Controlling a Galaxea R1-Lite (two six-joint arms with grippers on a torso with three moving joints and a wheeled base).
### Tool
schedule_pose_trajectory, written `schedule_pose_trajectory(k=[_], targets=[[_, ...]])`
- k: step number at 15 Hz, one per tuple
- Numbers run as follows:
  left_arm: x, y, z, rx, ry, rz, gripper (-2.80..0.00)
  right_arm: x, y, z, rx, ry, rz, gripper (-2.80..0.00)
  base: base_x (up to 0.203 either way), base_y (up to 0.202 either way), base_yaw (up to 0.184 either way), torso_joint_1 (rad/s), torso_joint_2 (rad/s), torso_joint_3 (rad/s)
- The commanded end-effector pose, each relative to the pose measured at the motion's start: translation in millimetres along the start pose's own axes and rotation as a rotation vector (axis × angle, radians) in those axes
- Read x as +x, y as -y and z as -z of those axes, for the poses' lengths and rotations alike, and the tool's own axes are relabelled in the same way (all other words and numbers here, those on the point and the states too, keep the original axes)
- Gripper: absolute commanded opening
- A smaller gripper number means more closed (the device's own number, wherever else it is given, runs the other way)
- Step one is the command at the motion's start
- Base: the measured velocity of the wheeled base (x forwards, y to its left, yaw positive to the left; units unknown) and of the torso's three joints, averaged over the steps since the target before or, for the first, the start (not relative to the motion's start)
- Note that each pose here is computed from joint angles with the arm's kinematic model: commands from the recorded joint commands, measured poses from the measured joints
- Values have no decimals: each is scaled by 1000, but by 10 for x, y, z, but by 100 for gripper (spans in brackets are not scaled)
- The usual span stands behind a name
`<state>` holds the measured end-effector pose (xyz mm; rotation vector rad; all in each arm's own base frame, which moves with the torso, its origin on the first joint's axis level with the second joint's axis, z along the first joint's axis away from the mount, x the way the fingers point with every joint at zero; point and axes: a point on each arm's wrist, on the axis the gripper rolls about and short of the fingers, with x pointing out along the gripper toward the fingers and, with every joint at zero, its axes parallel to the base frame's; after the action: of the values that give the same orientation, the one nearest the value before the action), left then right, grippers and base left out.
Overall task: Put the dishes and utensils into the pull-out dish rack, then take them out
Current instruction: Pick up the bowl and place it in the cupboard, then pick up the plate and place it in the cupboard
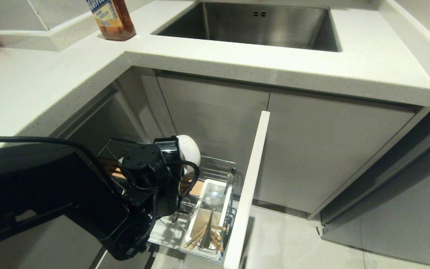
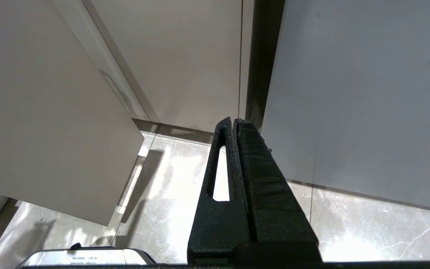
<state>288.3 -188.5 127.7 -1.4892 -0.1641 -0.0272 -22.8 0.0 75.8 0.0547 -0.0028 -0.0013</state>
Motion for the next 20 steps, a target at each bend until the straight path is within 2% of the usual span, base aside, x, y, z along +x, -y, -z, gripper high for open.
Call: schedule_pose_trajectory(k=[1, 2, 3, 10, 12, 15, 20], targets=[[-4, 5, -5, -11, 5, 3, -280, 0, 0, 0, 0, 0, 0, -280, 0, 0, 0, 0, 0, 0], [-10, 9, -3, -12, 4, 4, -280, 0, 0, 0, 0, 0, 0, -280, 0, 0, 0, 0, 0, 0], [-18, 8, -4, -11, 2, 2, 0, 0, 0, 0, 0, 0, 0, -280, 0, 0, 0, 0, 0, 0], [-162, 121, -76, -5, -22, 11, 0, 1, 0, 0, 0, 0, 0, -280, 0, 0, 0, 0, 0, 0], [-253, 188, -105, 8, -36, 18, 0, 1, 0, -1, 0, -1, 0, -280, 0, 0, 0, 0, 0, 0], [-279, 226, -104, 63, -39, 27, 0, 0, 0, 0, 0, 0, 0, -280, 0, 0, 0, 0, 0, 0], [-303, 363, -159, 67, -32, 61, 0, 0, 0, 0, 0, 0, 0, -280, 0, 0, 0, 0, 0, 0]])
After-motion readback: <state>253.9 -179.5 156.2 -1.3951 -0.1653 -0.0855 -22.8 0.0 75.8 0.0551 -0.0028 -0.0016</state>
